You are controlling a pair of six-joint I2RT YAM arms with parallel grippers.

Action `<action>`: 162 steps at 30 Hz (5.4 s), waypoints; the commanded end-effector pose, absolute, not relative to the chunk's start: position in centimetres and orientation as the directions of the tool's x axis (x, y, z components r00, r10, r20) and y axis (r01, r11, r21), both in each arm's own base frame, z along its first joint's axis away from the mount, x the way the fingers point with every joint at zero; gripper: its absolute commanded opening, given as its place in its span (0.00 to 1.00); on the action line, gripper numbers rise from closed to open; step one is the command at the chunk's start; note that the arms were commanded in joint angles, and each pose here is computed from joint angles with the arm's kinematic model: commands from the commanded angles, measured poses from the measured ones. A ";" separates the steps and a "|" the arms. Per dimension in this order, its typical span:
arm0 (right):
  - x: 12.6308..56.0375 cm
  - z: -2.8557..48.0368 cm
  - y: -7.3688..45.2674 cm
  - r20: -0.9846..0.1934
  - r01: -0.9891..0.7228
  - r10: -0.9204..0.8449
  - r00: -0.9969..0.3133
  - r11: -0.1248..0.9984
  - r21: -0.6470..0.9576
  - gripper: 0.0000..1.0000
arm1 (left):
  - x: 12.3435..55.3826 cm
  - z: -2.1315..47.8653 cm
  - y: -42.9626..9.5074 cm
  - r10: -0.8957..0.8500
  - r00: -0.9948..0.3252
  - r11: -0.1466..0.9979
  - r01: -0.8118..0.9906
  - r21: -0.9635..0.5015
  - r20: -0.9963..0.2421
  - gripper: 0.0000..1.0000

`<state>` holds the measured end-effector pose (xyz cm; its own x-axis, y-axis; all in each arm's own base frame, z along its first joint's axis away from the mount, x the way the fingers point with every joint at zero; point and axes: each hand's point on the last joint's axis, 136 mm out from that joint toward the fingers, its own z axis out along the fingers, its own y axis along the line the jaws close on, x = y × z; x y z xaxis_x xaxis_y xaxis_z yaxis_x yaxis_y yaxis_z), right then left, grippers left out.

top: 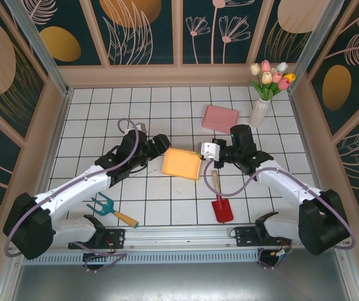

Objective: Fold the paper box

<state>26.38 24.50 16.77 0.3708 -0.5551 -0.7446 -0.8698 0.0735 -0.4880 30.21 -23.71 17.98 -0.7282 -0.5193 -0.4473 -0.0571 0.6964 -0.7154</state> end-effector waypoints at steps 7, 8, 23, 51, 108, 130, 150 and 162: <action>26.3 16.3 24.8 -0.730 -0.862 -0.561 0.391 0.054 -0.503 0.00 | 29.6 17.2 -25.2 -0.485 -0.767 0.666 -0.011 -0.746 -0.421 0.73; 26.3 16.5 24.9 -0.729 -0.860 -0.560 0.394 0.055 -0.507 0.00 | 29.7 17.0 -25.5 -0.485 -0.772 0.661 -0.015 -0.750 -0.411 0.73; 26.2 14.4 25.2 -0.693 -0.873 -0.616 0.374 0.020 -0.488 0.00 | 28.7 17.8 -29.9 -0.476 -0.822 0.551 0.000 -0.835 -0.313 0.72; 26.4 10.3 23.5 -0.555 -0.889 -0.768 0.321 -0.042 -0.456 0.07 | 27.0 17.0 -25.0 -0.393 -0.749 0.740 0.086 -0.667 -0.533 0.62; 26.3 15.8 28.3 -0.595 -0.633 -0.569 0.567 0.162 -0.757 0.55 | 26.3 26.1 -21.7 -0.722 -0.582 0.422 0.060 -0.904 -0.376 0.00; 24.0 20.4 33.5 -0.653 -0.624 -0.356 0.669 0.209 -0.753 0.45 | 25.6 24.7 -21.9 -0.695 -0.615 0.429 0.061 -0.901 -0.372 0.00; 24.2 19.0 31.4 -0.655 -0.657 -0.420 0.628 0.165 -0.736 0.05 | 24.6 29.2 -16.9 -0.670 -0.463 0.602 0.117 -0.790 -0.580 0.62; 22.6 19.3 29.7 -0.676 -0.713 -0.399 0.619 0.076 -0.697 0.06 | 27.3 28.7 -16.0 -0.498 -0.400 0.826 0.052 -0.562 -0.769 0.86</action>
<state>23.49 29.46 17.75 0.5851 -0.4504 -0.6743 -0.7153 0.1050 -0.6908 26.76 -15.22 30.32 -0.3617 -0.5681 -0.7393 0.0516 0.7795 -0.6242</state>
